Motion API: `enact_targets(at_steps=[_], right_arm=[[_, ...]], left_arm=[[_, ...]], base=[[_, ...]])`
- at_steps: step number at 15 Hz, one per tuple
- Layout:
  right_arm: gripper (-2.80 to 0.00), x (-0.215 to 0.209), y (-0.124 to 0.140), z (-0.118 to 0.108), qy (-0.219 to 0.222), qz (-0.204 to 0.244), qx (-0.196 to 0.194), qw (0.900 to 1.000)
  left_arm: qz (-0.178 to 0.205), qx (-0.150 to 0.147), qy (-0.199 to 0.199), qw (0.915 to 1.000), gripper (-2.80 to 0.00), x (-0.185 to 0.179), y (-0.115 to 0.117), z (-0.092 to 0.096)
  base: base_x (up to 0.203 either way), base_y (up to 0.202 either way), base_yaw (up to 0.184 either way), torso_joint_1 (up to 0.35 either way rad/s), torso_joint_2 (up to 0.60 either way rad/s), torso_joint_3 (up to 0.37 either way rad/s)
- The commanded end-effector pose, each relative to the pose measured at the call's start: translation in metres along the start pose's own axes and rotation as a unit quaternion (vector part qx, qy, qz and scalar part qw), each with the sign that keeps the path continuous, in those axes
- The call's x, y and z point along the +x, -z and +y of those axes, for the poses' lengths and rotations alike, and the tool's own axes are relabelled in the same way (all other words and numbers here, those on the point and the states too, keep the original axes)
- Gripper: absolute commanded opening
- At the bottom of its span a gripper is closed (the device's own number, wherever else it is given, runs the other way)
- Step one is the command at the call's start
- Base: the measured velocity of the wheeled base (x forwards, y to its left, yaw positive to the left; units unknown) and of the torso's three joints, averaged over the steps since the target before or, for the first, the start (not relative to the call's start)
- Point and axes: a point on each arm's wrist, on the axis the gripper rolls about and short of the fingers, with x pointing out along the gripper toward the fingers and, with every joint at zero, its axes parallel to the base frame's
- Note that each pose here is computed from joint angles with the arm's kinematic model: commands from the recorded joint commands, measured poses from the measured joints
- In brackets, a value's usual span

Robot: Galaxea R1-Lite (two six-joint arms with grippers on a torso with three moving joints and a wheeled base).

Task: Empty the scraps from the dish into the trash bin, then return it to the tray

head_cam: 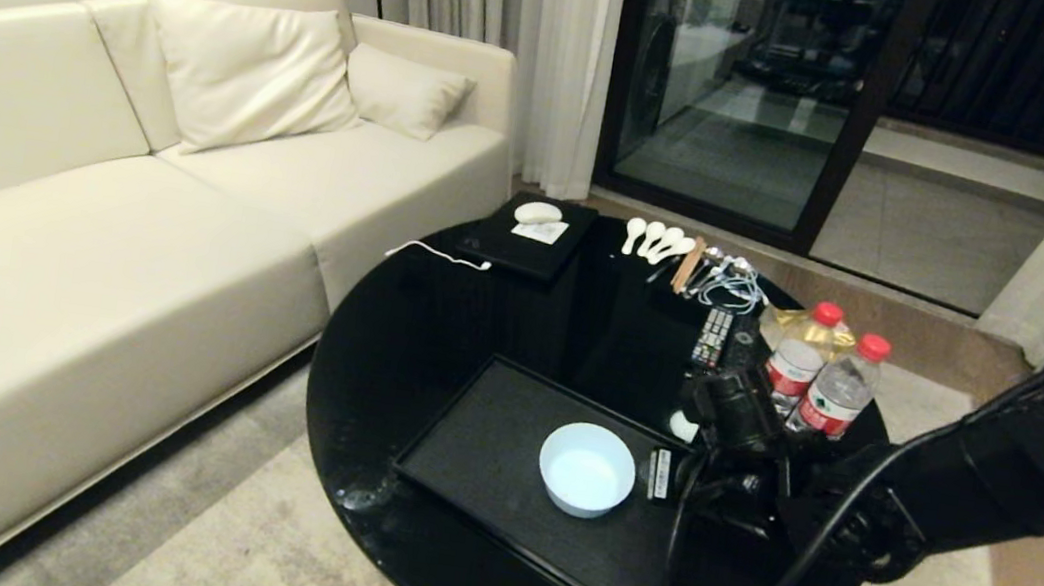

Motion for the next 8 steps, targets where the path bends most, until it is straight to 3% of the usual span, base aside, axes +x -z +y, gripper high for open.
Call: enact_targets(at_steps=[1,4,8], right_arm=[[-2.80,-0.012,-0.002,-0.001,-0.009,-0.016,0.004,1.000],[-2.80,-0.019,0.002,-0.005,-0.018,-0.036,-0.021,0.999],[-2.80,-0.028,0.008,-0.011,-0.040,-0.104,-0.056,0.992]], left_arm=[[0.000,0.000,0.000,1.0000,-2.80,0.000,0.000,0.000],[0.000,0.000,0.000,1.0000,-2.80,0.000,0.000,0.000],[0.000,0.000,0.000,1.0000,-2.80,0.000,0.000,0.000]], base=[[0.000,0.000,0.000,0.000,0.00,0.000],[0.000,0.000,0.000,0.000,0.00,0.000],[0.000,0.000,0.000,0.000,0.00,0.000]])
